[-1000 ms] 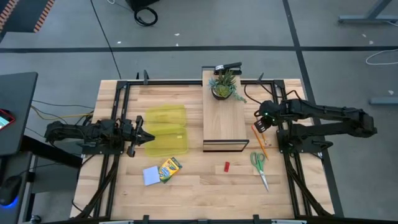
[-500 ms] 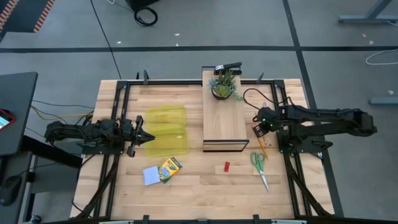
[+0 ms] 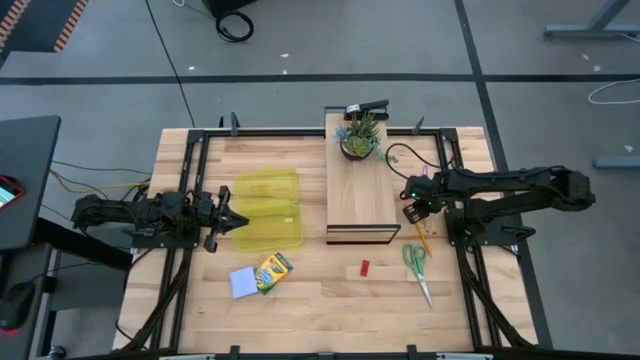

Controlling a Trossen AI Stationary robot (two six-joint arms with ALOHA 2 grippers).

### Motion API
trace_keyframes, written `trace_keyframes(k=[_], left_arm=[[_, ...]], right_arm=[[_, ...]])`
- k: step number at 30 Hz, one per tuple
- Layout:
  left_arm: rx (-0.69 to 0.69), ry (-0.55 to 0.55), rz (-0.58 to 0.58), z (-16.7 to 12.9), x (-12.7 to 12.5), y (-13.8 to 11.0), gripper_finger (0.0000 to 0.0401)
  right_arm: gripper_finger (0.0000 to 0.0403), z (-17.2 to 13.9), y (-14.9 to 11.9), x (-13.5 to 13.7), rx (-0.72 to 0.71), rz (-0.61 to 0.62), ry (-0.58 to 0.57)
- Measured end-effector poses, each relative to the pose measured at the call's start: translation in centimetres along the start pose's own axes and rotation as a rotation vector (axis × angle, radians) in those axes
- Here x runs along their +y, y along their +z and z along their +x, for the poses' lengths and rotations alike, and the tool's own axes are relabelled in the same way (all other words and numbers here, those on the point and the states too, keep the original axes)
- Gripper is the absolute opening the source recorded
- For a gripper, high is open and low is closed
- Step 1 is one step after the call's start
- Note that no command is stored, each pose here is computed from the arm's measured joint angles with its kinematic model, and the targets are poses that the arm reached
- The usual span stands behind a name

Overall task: Pack school essentials
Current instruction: Put the orange pencil into the yellow supply box

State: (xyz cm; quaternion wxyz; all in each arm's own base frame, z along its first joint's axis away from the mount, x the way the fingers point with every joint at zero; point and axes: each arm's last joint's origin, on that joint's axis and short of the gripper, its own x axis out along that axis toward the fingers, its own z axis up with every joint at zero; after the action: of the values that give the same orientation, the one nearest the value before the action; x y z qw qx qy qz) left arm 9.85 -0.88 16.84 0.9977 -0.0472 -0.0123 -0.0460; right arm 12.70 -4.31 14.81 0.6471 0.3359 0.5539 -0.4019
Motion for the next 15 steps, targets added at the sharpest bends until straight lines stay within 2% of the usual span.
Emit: trace_keyframes(k=[7,15], left_arm=[[0.000,0.000,0.000,0.0,0.0,0.0,0.0033],[0.000,0.000,0.000,0.0,0.0,0.0,0.0040]], right_arm=[[0.0121,0.9,0.3,0.3,0.050,0.013,-0.028],[0.0082,1.6,0.5,0.7,0.081,0.015,-0.047]])
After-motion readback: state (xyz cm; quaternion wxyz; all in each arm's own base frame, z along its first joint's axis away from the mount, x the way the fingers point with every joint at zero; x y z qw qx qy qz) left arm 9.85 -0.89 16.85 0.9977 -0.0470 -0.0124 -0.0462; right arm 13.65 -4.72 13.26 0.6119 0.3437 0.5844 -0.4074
